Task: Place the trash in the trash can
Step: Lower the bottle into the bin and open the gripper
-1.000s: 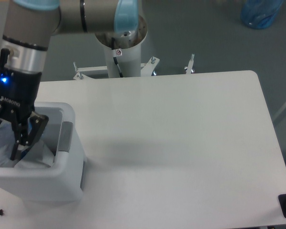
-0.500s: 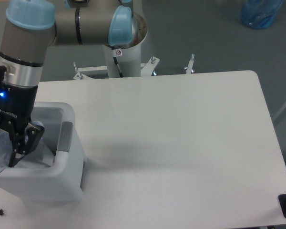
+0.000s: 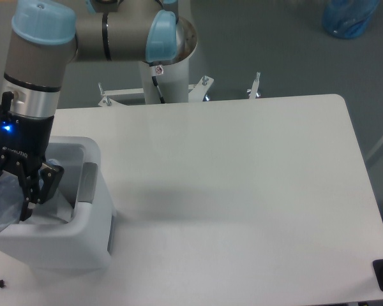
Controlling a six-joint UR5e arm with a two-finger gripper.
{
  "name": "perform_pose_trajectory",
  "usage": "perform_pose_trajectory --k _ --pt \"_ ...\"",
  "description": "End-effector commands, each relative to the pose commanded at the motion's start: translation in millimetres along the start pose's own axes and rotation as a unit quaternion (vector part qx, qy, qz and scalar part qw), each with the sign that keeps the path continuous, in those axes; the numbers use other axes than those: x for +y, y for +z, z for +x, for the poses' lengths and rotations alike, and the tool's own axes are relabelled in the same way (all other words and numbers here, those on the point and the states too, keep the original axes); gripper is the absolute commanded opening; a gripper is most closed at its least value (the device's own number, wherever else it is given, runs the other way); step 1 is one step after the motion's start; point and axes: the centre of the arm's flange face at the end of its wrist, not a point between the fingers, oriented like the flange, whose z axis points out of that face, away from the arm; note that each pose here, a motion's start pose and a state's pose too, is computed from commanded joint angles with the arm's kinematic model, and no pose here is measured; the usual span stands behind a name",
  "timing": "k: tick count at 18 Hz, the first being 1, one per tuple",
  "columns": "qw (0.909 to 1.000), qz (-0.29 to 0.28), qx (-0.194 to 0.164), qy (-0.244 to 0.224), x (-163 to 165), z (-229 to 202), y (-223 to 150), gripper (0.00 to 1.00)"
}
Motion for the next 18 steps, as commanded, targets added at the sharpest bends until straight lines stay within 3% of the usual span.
perform_pose_trajectory --k 6,8,13,18 --pt "1.0 -0.001 -0.001 0.003 6 1 -7 0.82" --pt "1.0 0.0 -0.002 0.003 4 0 -7 0.95" --pt "1.0 0.0 -0.004 0.001 7 -3 -9 0.99" --pt "0.9984 0.025 -0.044 -0.025 3 -51 -52 1.0"
